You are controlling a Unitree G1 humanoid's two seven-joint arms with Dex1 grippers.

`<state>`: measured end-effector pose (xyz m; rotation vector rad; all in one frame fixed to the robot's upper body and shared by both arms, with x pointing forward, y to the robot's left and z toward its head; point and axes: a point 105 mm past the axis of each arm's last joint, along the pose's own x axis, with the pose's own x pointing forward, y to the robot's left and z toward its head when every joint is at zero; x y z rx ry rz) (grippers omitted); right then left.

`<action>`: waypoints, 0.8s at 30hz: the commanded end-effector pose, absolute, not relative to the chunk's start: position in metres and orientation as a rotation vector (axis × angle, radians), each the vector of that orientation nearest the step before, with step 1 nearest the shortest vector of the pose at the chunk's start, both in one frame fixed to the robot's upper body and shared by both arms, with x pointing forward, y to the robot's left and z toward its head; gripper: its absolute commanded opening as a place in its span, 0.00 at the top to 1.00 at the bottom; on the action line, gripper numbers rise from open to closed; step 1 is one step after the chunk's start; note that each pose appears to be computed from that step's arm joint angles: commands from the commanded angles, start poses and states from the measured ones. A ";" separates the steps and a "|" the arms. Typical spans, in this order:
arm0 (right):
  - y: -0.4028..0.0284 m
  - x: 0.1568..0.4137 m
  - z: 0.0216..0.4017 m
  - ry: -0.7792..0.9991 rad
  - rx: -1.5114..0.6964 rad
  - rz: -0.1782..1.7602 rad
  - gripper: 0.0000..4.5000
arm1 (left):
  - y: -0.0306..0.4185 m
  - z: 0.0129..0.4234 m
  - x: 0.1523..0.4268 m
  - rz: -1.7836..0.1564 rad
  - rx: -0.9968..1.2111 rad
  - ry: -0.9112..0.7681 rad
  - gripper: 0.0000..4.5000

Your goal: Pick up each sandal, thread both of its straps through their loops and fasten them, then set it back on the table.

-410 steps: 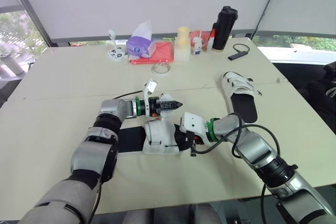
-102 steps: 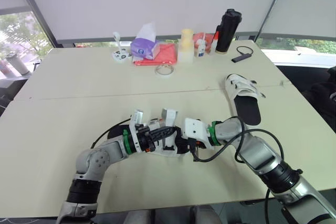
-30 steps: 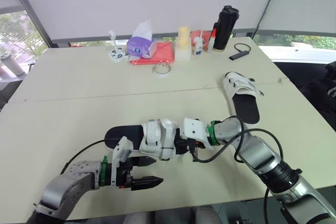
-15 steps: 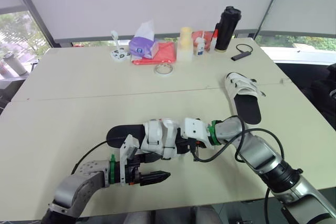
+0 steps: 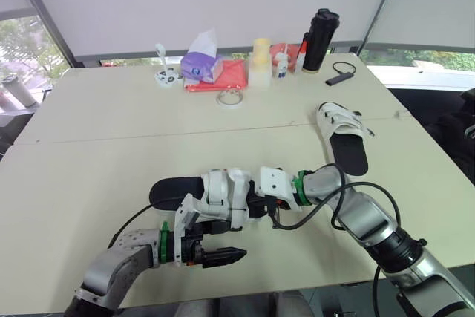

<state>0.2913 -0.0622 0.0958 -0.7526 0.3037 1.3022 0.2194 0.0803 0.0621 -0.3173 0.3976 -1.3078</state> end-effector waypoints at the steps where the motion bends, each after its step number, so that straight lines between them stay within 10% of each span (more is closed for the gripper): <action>1: -0.070 0.290 0.077 0.393 -0.759 1.284 1.00 | 0.080 0.063 0.226 -1.277 -0.321 0.366 0.01; 4: -0.070 0.290 0.077 0.393 -0.760 1.282 1.00 | 0.079 0.063 0.228 -1.276 -0.333 0.365 0.20; 11: -0.070 0.290 0.077 0.393 -0.762 1.282 1.00 | 0.077 0.063 0.230 -1.269 -0.352 0.363 0.98; 24: -0.070 0.290 0.076 0.394 -0.768 1.290 1.00 | 0.104 0.078 0.177 -1.476 -0.286 0.565 0.99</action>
